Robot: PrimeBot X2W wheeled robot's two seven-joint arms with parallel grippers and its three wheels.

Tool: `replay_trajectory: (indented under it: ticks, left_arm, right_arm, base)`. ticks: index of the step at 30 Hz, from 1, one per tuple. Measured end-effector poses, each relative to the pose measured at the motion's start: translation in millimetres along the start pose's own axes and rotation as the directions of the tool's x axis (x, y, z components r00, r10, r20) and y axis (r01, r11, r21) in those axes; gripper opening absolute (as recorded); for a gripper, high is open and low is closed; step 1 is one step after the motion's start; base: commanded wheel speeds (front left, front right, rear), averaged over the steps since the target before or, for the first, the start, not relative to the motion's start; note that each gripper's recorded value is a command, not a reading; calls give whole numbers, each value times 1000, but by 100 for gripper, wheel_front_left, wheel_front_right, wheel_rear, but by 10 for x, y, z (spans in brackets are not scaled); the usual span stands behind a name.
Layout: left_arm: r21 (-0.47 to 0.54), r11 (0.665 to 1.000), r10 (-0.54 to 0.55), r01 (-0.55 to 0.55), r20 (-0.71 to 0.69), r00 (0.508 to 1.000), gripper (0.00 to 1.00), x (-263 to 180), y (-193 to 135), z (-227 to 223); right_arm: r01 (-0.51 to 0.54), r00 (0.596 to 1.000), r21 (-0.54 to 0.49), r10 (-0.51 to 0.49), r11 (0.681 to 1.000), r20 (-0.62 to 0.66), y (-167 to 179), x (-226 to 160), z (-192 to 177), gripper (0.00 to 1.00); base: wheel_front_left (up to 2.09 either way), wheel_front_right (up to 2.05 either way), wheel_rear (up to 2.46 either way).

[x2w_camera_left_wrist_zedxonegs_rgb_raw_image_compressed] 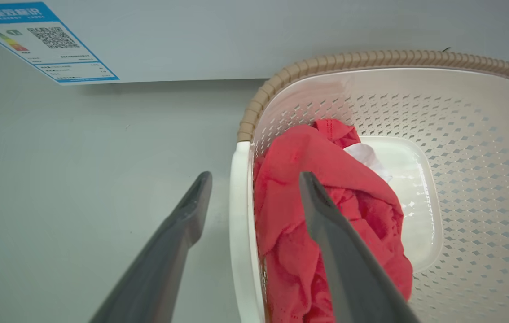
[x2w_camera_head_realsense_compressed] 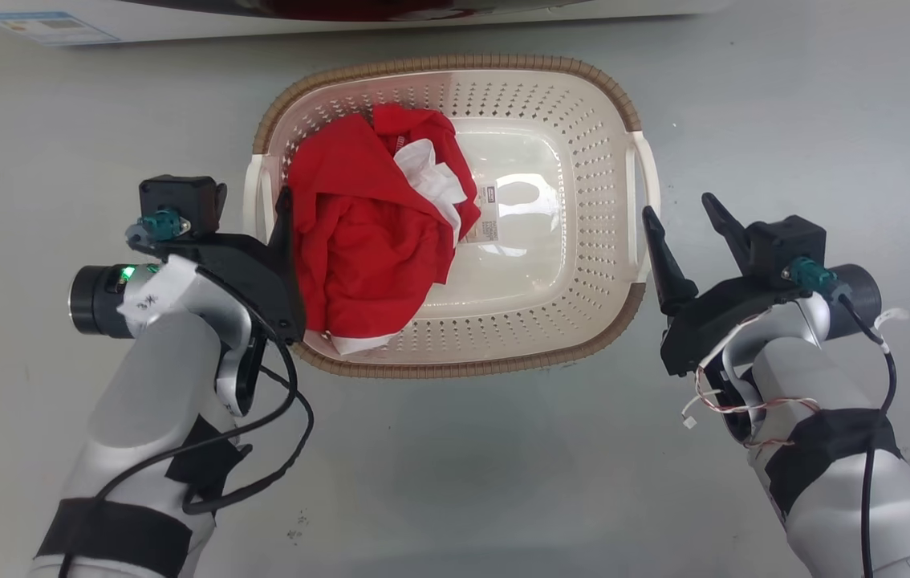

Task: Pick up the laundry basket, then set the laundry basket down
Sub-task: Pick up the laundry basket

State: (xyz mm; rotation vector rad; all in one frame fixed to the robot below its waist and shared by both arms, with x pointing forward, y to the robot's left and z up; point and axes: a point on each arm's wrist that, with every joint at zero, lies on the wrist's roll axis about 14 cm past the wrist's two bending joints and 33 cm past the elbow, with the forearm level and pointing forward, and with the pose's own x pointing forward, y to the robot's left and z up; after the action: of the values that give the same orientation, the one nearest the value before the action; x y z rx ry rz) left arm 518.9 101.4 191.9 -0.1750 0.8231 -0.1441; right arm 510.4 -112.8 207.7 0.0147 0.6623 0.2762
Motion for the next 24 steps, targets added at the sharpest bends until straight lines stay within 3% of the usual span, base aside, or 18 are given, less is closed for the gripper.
replay_trajectory:
  ticks: [24]
  left_arm:
    - [-102,995,1,-23,-213,977,100,284,156,-575]
  right_arm:
    - [-40,988,21,42,999,-145,17,377,-368,100]
  base:
    - [0,0,0]
